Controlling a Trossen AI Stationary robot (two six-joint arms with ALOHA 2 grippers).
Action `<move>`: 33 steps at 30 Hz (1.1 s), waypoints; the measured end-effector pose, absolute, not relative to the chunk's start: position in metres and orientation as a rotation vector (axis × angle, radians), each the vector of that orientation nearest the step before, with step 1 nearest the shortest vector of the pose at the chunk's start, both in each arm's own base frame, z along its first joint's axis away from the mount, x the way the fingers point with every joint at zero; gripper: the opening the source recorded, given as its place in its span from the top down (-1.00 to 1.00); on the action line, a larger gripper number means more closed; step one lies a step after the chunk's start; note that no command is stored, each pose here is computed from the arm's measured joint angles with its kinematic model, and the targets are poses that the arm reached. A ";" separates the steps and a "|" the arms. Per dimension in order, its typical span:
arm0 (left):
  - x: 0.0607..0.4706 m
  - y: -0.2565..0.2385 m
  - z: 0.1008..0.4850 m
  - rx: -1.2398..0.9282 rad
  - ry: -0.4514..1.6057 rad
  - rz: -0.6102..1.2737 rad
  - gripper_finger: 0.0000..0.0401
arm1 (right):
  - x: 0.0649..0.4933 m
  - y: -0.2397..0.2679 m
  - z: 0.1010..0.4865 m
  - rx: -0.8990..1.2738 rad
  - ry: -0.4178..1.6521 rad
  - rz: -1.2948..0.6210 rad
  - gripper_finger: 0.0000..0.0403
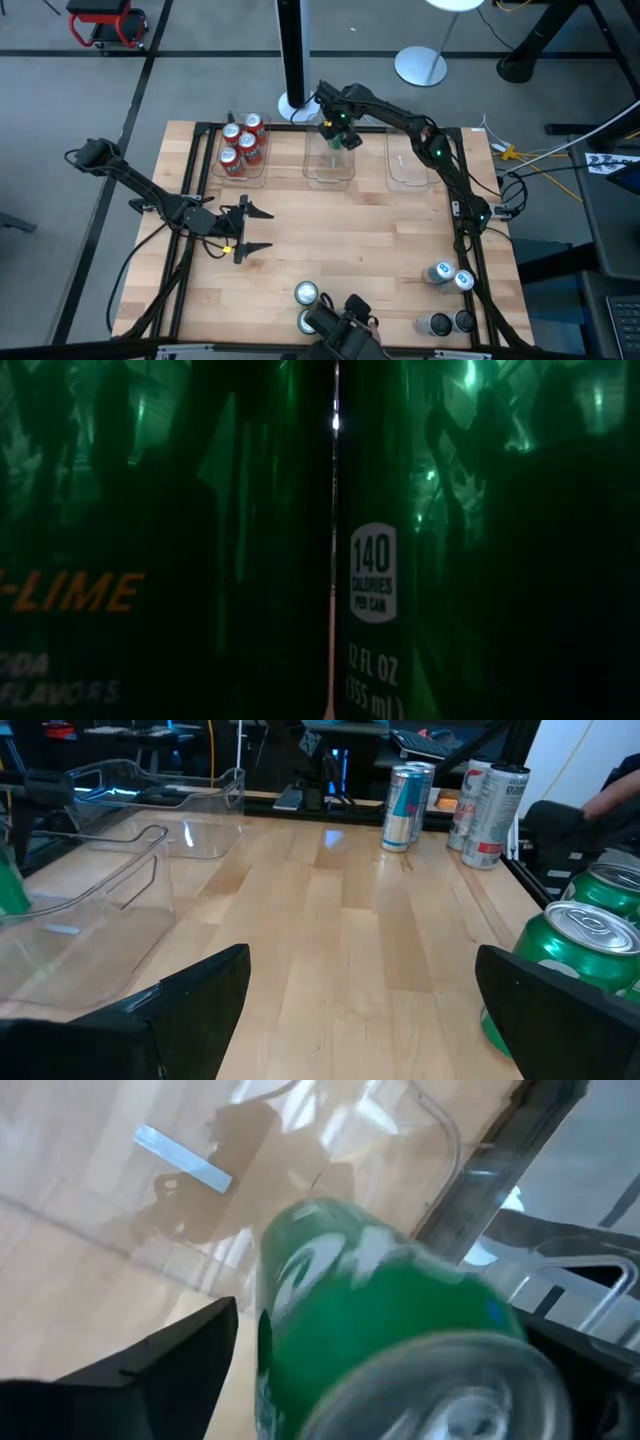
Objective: Sort soda cans
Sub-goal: Put the top right green soda can into the middle transparent bin, then put the top green soda can into the middle transparent bin
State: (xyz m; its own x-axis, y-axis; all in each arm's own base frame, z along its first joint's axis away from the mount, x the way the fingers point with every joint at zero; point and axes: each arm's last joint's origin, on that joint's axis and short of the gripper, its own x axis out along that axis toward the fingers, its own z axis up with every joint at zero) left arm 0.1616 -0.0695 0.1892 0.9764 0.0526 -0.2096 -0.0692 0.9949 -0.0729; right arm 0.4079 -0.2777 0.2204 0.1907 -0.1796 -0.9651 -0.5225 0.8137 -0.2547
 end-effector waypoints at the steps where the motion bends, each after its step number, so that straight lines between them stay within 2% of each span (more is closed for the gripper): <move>1: 0.162 -0.069 0.189 -0.080 0.209 0.061 -0.87 | 0.408 -0.278 0.220 -0.622 1.383 0.264 -0.94; 12: 0.162 -0.069 0.189 -0.070 0.209 0.060 -0.87 | 0.402 -0.275 0.233 -0.648 1.434 0.256 -0.80; 24: 0.162 -0.069 0.190 -0.058 0.207 0.059 -0.87 | 0.393 -0.244 0.300 -0.768 1.338 0.202 -0.81; 33: 0.162 -0.069 0.190 -0.056 0.206 0.060 -0.87 | 0.398 -0.176 0.349 -0.936 1.212 0.278 -0.81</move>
